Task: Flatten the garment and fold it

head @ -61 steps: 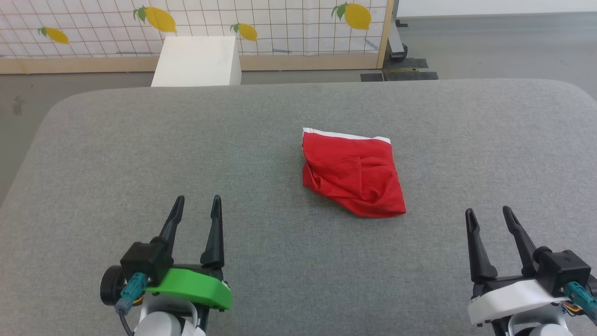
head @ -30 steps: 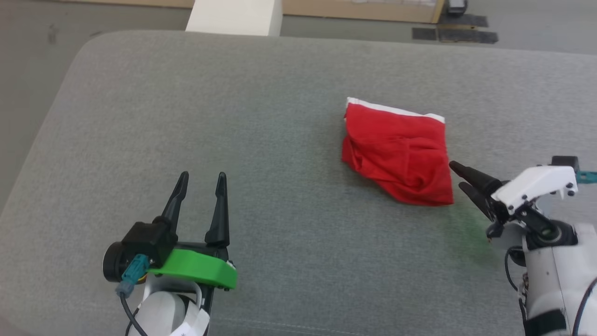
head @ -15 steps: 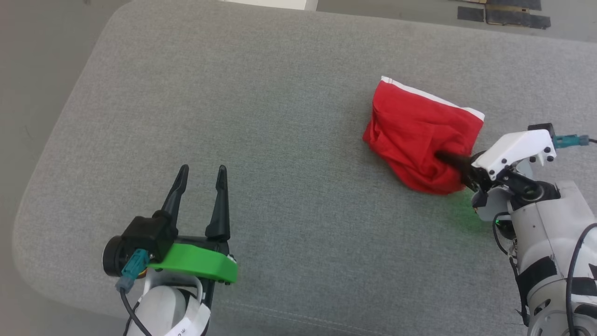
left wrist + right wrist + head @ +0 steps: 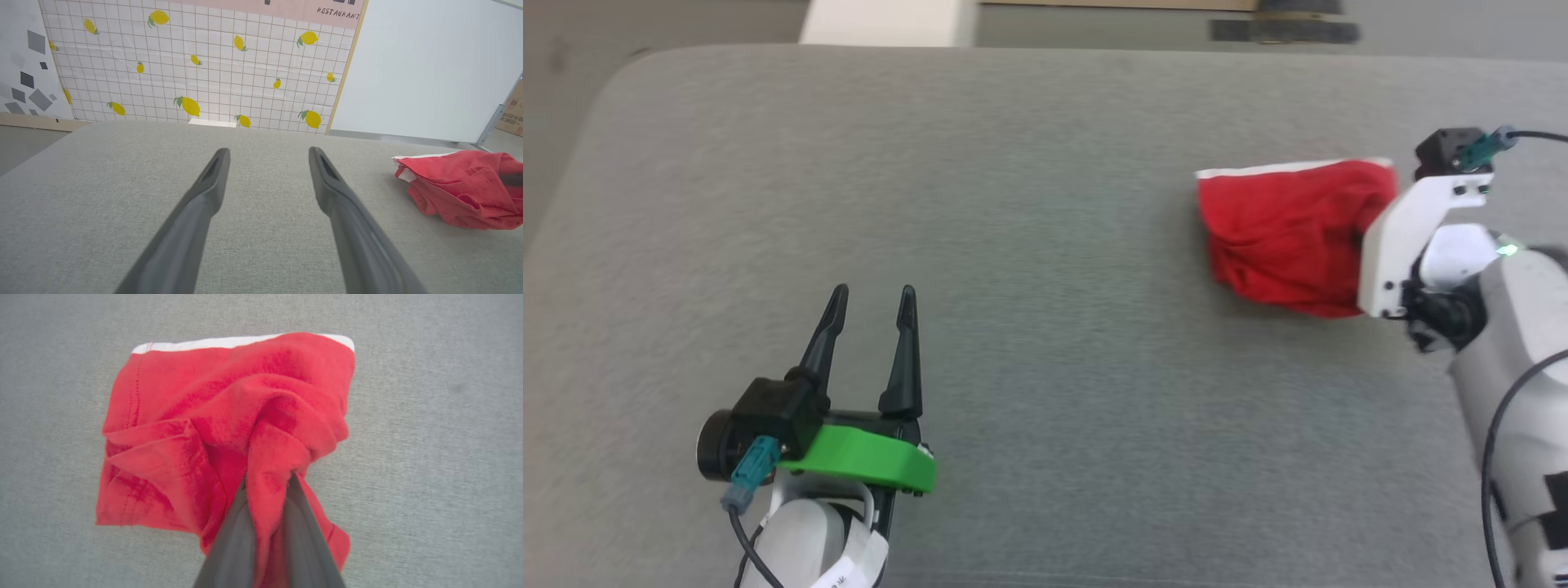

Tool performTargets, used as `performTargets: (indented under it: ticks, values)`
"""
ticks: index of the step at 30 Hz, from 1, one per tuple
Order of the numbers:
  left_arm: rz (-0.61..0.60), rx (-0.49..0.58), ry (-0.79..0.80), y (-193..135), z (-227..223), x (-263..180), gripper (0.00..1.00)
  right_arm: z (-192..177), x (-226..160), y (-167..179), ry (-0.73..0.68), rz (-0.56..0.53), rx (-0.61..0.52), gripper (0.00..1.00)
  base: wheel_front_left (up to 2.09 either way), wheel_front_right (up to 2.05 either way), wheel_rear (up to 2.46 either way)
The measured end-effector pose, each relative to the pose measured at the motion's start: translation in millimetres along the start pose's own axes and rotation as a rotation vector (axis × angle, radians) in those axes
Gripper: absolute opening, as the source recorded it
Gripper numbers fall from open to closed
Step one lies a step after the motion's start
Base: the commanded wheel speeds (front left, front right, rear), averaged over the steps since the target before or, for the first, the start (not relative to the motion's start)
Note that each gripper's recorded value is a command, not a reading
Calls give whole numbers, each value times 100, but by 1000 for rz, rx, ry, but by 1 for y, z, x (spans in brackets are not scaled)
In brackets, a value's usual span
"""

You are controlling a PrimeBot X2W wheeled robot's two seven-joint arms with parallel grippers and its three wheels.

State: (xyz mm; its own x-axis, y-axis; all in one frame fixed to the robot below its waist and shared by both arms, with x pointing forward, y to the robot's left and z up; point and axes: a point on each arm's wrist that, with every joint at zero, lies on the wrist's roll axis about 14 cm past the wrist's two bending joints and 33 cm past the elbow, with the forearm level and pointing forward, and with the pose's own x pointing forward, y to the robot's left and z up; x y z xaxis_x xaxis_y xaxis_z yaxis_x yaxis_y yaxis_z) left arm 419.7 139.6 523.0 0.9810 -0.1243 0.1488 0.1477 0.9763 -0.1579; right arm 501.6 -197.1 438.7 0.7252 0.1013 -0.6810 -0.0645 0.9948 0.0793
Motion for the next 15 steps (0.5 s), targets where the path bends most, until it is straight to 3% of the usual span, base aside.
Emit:
performTargets:
  ticks: [10, 15]
  values:
    - [-191, -15, -17, -58, -10, 39, 100, -11, -49, -130, -18, -330, -215, 0, 0, 0, 0]
    - [-253, -24, -15, -73, -23, 60, 100, -11, -56, -170, -8, -433, -294, 0, 0, 0, 0]
